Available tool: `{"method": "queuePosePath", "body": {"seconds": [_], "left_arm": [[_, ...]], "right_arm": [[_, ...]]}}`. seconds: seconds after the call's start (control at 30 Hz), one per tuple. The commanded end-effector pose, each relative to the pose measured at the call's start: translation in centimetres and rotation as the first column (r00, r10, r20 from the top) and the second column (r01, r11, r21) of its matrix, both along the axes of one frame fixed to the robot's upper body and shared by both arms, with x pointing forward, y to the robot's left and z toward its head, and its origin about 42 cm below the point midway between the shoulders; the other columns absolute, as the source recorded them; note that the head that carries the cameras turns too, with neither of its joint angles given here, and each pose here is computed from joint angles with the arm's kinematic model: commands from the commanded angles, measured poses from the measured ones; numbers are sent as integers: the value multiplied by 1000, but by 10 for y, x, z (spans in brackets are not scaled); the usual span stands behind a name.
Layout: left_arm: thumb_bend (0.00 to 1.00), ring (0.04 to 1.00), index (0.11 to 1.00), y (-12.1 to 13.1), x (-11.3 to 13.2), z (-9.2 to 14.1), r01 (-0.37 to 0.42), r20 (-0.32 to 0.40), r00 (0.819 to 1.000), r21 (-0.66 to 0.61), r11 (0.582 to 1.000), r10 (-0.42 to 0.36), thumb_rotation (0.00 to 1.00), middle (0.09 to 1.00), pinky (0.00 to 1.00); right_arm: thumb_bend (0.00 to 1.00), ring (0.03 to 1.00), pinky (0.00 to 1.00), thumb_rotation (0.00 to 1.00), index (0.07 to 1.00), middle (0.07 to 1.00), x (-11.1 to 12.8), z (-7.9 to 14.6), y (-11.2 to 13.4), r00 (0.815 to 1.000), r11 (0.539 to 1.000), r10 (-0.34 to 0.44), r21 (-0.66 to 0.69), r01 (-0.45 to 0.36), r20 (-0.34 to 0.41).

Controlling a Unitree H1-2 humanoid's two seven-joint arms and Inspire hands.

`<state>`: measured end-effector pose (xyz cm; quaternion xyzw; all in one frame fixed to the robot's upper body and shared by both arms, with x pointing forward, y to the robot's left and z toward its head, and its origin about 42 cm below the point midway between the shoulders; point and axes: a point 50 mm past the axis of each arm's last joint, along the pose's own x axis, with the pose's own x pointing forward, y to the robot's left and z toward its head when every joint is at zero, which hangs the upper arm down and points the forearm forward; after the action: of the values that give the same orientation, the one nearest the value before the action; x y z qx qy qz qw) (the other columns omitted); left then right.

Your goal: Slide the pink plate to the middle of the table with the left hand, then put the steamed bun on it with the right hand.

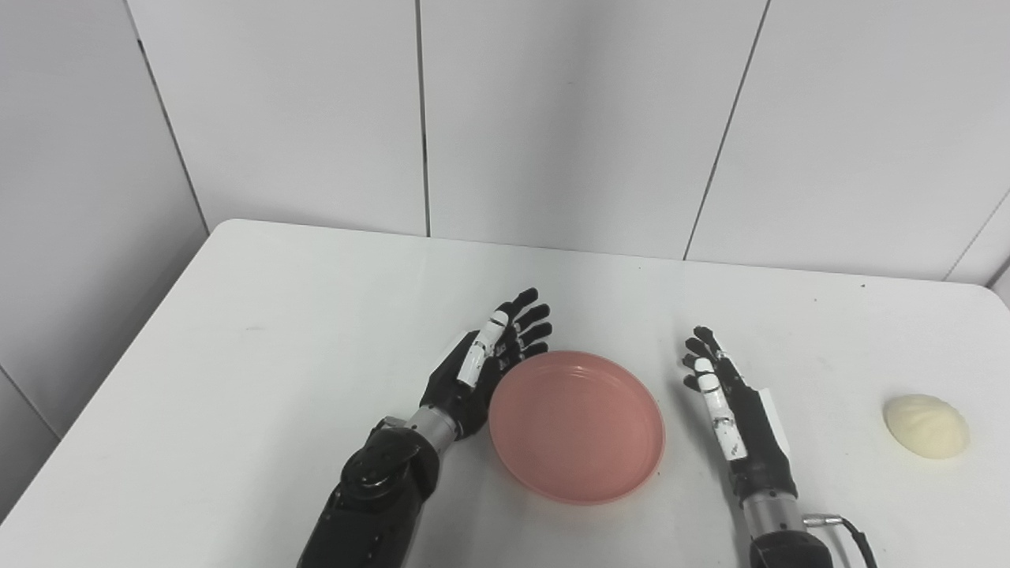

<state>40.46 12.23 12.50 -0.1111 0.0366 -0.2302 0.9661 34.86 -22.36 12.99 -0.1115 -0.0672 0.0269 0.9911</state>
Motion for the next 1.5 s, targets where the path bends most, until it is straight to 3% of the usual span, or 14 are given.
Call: {"method": "queuePosePath", "body": {"seconds": [0.0, 0.1, 0.23, 0.37, 0.43, 0.53, 0.73, 0.9, 1.07, 1.17, 1.3, 1.47], "left_arm": [[420, 934, 941, 15, -13, -37, -20, -131, 991, 64, 998, 28, 1000, 948, 931], [419, 937, 947, 20, -12, -40, -20, -135, 990, 69, 997, 29, 1000, 950, 937], [420, 932, 946, 26, -12, -44, -29, -142, 989, 72, 997, 39, 1000, 945, 935], [418, 927, 942, 33, -12, -46, -40, -145, 988, 84, 996, 52, 1000, 942, 927], [417, 921, 934, 37, -12, -47, -43, -145, 988, 88, 995, 55, 1000, 934, 918], [422, 915, 928, 42, -12, -49, -43, -152, 987, 85, 995, 56, 1000, 927, 919], [425, 911, 923, 51, -14, -50, -37, -152, 987, 86, 996, 49, 1000, 922, 910], [430, 906, 916, 62, -14, -54, -40, -159, 986, 83, 996, 53, 1000, 916, 902], [435, 898, 907, 71, -13, -59, -37, -162, 985, 79, 996, 50, 1000, 910, 896], [439, 894, 904, 77, -12, -62, -36, -163, 985, 81, 996, 49, 1000, 907, 893], [447, 894, 906, 83, -12, -65, -27, -159, 987, 79, 996, 40, 1000, 909, 891], [460, 889, 903, 91, -10, -69, -26, -159, 986, 78, 997, 38, 994, 905, 888]], "right_arm": [[252, 877, 840, 1000, 923, 899, -7, -17, 10, 998, 1000, 12, 21, -10, -57], [277, 882, 845, 1000, 941, 905, -5, -17, 10, 998, 1000, 15, 10, -15, -67], [391, 875, 841, 1000, 948, 915, -2, -16, 9, 999, 1000, 2, 4, -2, -54], [439, 860, 824, 1000, 949, 912, 2, -5, 7, 1000, 999, -19, -28, 19, 3], [502, 852, 800, 1000, 943, 905, 4, 6, 5, 998, 997, -20, -75, 25, 59], [516, 829, 761, 1000, 938, 896, 5, 23, 3, 991, 987, -25, -154, 46, 134], [609, 854, 776, 924, 930, 911, 4, 79, -9, 960, 929, -53, -341, 148, 274], [686, 785, 683, 778, 914, 854, -6, 124, -26, 916, 855, -85, -443, 269, 393], [798, 807, 653, 590, 905, 874, -19, 158, -39, 879, 782, -124, -500, 372, 461], [817, 786, 641, 572, 900, 868, -25, 171, -47, 859, 728, -134, -539, 423, 493], [826, 760, 615, 560, 886, 855, -36, 187, -58, 823, 605, -166, -603, 520, 544], [819, 805, 652, 521, 871, 869, -43, 199, -70, 815, 531, -233, -632, 564, 531]]}}
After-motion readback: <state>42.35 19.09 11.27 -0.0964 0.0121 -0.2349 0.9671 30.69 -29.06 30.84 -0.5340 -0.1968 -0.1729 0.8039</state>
